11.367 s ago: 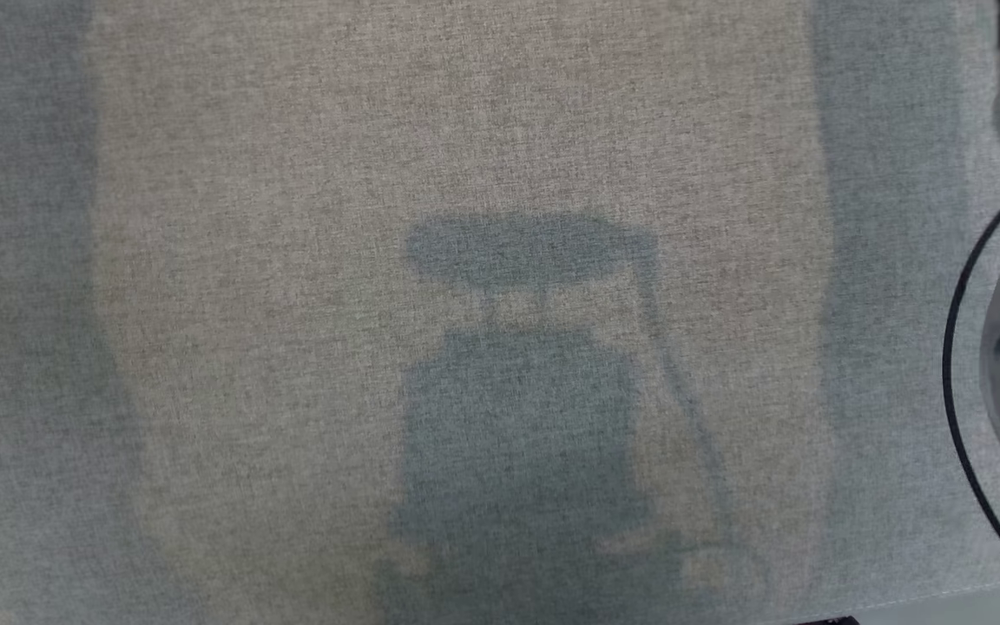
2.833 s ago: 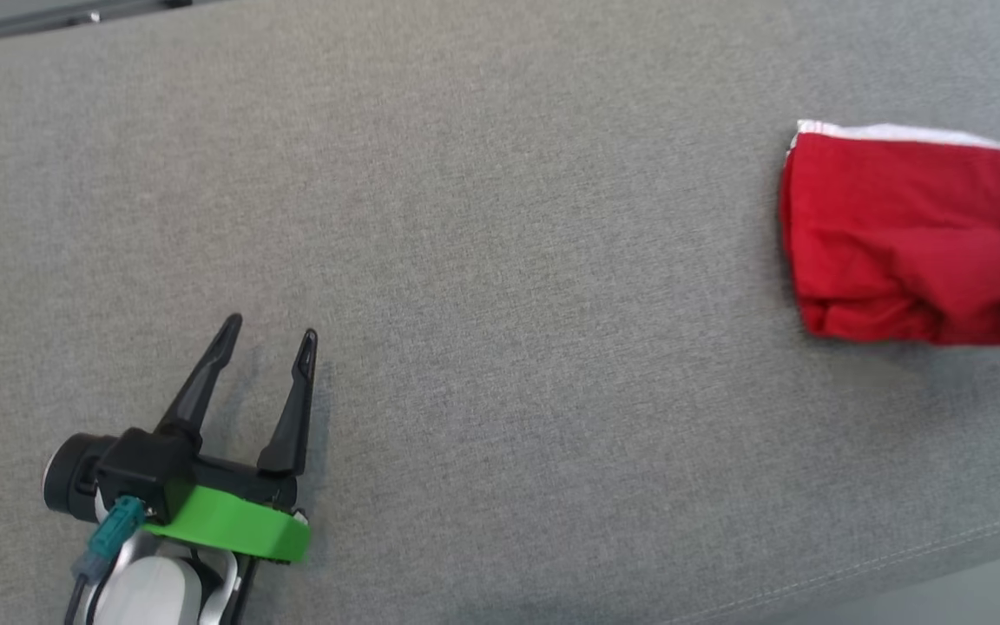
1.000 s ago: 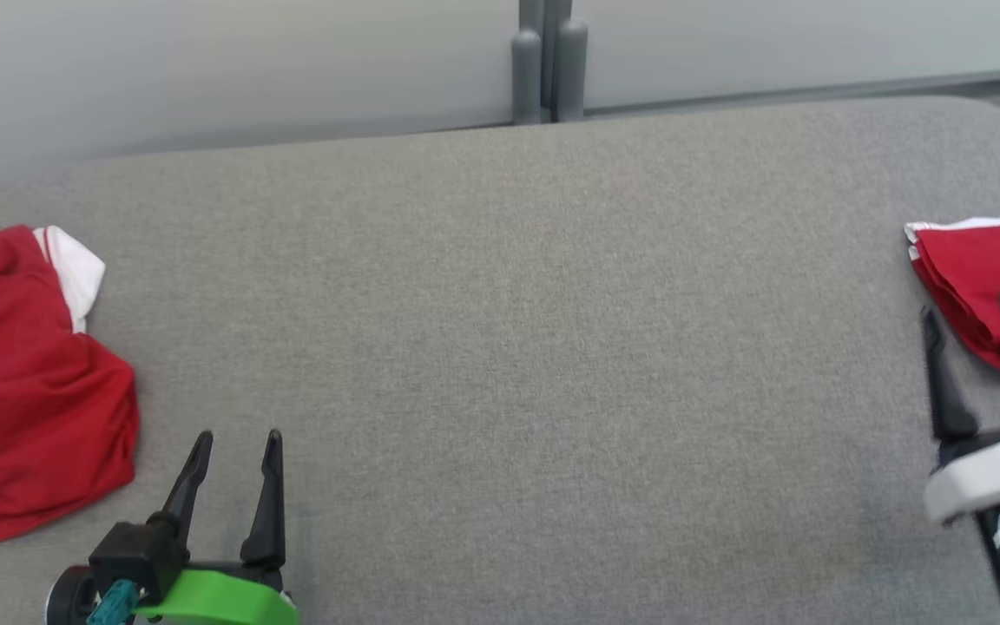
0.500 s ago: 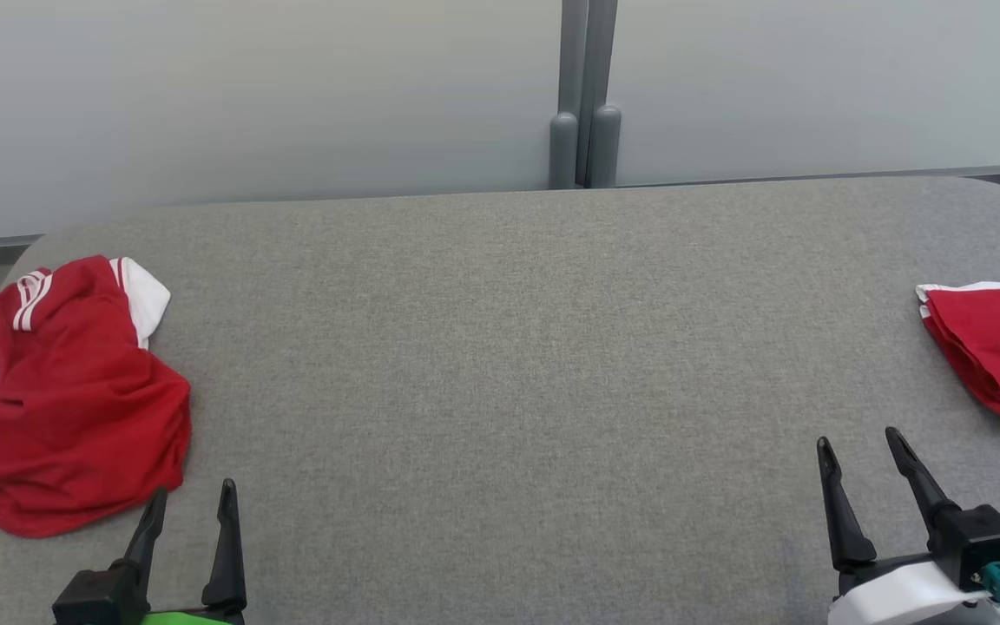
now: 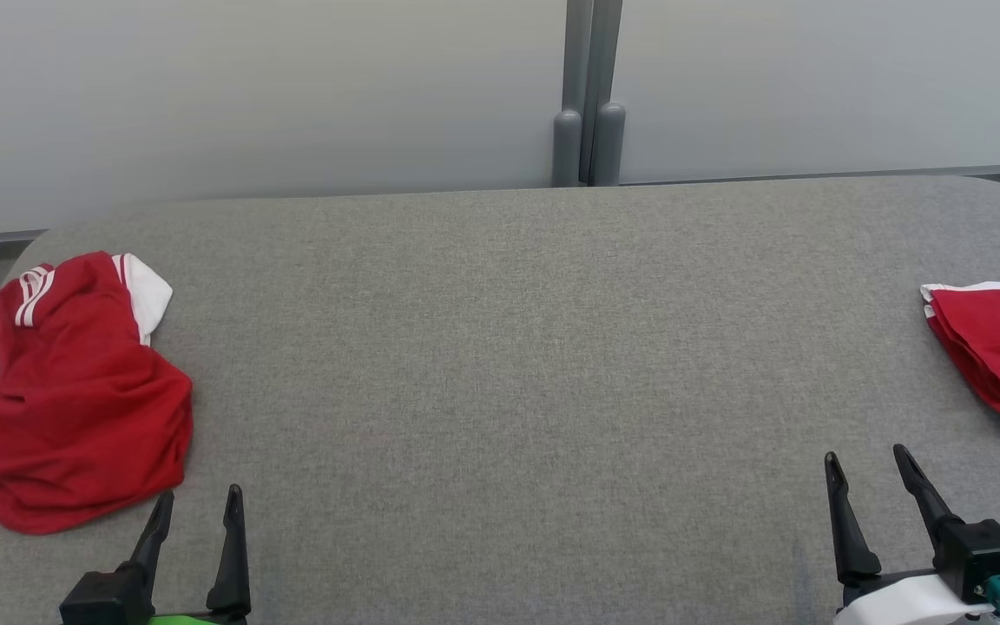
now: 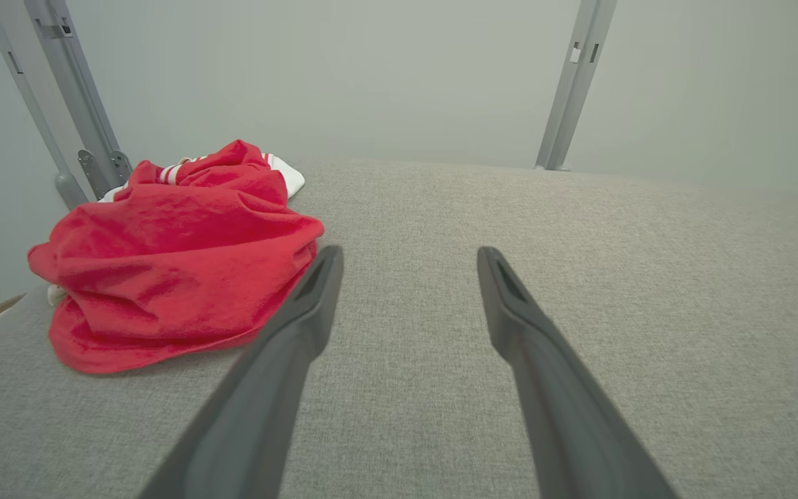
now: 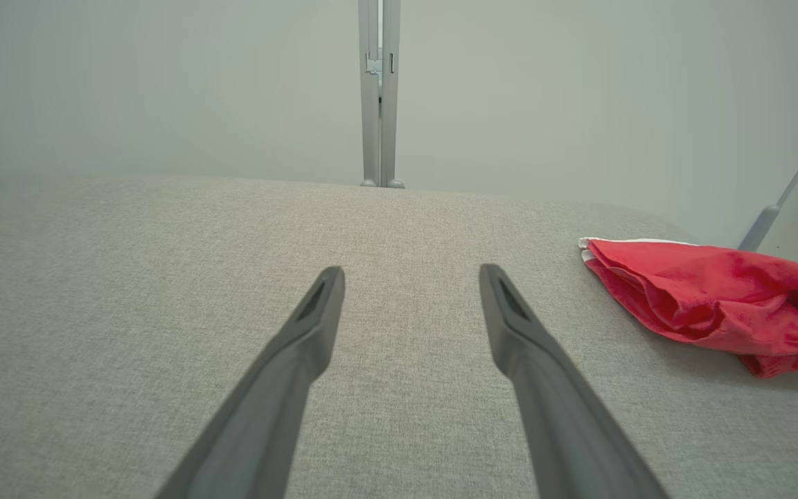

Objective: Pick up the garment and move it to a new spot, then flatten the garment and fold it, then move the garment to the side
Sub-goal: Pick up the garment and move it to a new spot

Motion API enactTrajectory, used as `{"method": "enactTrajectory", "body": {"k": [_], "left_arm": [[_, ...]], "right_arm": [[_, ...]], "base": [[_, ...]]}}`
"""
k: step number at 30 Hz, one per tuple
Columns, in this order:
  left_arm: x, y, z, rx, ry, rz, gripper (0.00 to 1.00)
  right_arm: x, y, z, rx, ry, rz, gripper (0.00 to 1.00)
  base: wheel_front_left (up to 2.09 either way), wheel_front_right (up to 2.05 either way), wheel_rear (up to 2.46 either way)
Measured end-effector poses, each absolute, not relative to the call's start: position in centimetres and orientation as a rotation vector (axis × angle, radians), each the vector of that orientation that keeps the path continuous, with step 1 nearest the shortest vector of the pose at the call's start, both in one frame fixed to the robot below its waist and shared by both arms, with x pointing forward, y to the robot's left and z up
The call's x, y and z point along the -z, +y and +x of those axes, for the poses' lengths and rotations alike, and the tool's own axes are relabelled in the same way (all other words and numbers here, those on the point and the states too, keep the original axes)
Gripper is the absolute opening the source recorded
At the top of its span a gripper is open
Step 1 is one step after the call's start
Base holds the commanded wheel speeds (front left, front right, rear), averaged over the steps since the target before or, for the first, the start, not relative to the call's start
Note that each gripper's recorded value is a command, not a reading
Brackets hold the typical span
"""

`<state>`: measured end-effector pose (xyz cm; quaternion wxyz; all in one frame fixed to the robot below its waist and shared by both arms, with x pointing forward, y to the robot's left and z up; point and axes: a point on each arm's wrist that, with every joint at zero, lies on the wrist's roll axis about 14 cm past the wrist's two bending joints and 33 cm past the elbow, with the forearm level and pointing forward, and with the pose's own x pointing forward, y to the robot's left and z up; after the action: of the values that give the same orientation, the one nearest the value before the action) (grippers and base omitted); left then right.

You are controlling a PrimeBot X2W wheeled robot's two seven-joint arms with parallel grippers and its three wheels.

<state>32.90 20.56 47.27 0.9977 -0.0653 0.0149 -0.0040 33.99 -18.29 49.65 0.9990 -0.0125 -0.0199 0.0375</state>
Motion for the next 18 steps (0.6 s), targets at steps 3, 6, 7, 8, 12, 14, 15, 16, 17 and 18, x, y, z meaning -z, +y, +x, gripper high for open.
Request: {"method": "enactTrajectory", "body": {"k": [3, 6, 7, 8, 12, 14, 15, 16, 17, 18], "left_arm": [[-47.1, 20.5, 32.9, 0.009, 0.035, -0.131, 1.0], [-47.0, 20.5, 32.9, 0.01, 0.039, -0.13, 1.0], [-47.0, 20.5, 32.9, 0.009, 0.04, -0.13, 1.0], [-47.0, 20.5, 32.8, 0.01, 0.04, -0.129, 1.0], [-47.1, 20.8, 32.5, -0.006, 0.032, -0.133, 1.0], [-47.2, 21.1, 32.2, -0.017, 0.027, -0.135, 1.0], [-47.3, 21.3, 31.9, -0.026, 0.025, -0.135, 1.0], [-47.3, 21.6, 31.6, -0.037, 0.024, -0.134, 1.0], [-47.3, 22.0, 31.3, -0.052, 0.021, -0.133, 1.0], [-47.4, 22.5, 30.9, -0.069, 0.018, -0.135, 1.0]], "right_arm": [[-49.6, -18.4, 34.1, -0.07, -0.039, -0.025, 1.0], [-49.6, -18.3, 34.2, -0.071, -0.038, -0.022, 1.0], [-49.6, -18.3, 34.2, -0.072, -0.037, -0.022, 1.0], [-49.6, -18.2, 34.2, -0.074, -0.037, -0.022, 1.0], [-49.5, -17.1, 34.5, -0.109, -0.036, -0.024, 1.0], [-49.4, -16.3, 34.6, -0.134, -0.033, -0.022, 1.0], [-49.4, -15.8, 34.8, -0.149, -0.031, -0.022, 1.0], [-49.4, -15.4, 34.9, -0.163, -0.032, -0.022, 1.0], [-49.4, -14.7, 35.2, -0.184, -0.034, -0.021, 1.0], [-49.5, -14.0, 35.4, -0.206, -0.036, -0.019, 1.0]], "base": [[0.0, 0.0, 0.0], [0.0, 0.0, 0.0], [0.0, 0.0, 0.0], [0.0, 0.0, 0.0], [0.0, 0.0, 0.0], [0.0, 0.0, 0.0], [0.0, 0.0, 0.0], [0.0, 0.0, 0.0], [0.0, 0.0, 0.0], [0.0, 0.0, 0.0]]}}
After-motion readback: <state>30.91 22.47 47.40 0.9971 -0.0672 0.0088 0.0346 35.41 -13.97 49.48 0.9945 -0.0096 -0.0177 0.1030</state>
